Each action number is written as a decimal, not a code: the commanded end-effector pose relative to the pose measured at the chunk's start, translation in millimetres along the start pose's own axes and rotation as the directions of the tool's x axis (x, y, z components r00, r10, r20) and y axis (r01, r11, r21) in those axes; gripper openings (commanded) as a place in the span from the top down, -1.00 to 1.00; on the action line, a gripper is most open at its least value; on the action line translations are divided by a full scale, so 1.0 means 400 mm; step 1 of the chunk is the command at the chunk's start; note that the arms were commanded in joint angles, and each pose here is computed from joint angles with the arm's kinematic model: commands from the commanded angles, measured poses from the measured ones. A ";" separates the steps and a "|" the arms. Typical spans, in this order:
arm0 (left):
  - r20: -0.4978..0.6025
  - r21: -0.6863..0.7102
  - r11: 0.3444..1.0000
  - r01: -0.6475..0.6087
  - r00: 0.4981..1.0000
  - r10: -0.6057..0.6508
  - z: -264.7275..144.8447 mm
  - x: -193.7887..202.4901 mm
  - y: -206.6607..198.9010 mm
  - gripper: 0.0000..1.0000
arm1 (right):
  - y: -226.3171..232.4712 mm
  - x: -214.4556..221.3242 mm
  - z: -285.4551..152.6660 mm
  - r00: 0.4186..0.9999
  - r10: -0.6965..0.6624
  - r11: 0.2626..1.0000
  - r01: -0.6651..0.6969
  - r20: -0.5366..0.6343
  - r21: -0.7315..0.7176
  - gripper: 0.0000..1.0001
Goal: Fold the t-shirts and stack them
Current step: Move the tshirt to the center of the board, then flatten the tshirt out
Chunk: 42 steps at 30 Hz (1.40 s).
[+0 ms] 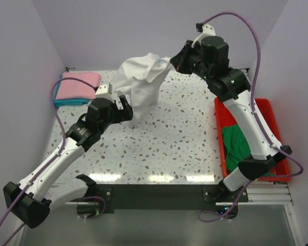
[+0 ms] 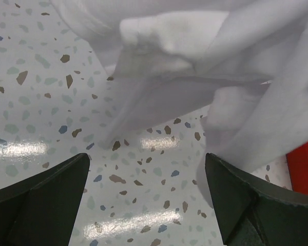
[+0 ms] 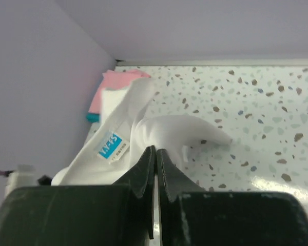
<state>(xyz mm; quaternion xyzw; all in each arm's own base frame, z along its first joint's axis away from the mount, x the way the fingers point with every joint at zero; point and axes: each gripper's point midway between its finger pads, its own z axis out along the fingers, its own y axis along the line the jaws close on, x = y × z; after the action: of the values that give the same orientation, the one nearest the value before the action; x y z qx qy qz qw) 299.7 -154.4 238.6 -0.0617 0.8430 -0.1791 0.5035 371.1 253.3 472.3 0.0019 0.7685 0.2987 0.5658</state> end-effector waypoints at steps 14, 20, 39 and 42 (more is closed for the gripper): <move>-0.143 -0.186 0.973 0.136 0.976 -0.164 0.109 0.211 0.112 -0.82 | -0.574 0.540 0.036 0.920 0.148 0.874 0.050 -0.364 0.483 -0.36; -0.124 -0.331 0.921 0.206 0.958 -0.259 0.138 0.262 0.179 -0.65 | -0.494 0.727 -0.015 0.901 0.180 0.893 0.019 -0.394 0.451 -0.23; 0.012 -0.503 0.737 0.451 0.857 -0.516 0.304 0.275 0.311 -0.43 | -0.504 0.868 0.022 0.916 0.239 0.860 -0.045 -0.322 0.508 -0.20; -0.004 -0.517 0.732 0.444 0.854 -0.521 0.327 0.287 0.312 -0.33 | -0.526 0.875 0.021 0.923 0.238 0.846 -0.043 -0.304 0.532 -0.20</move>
<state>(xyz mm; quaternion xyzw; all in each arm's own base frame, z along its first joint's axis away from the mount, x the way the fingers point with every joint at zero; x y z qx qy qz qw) 340.9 -95.9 29.9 -0.3747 0.8687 -0.0587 0.3186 307.2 210.4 68.1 0.1235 0.9252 0.1268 0.3358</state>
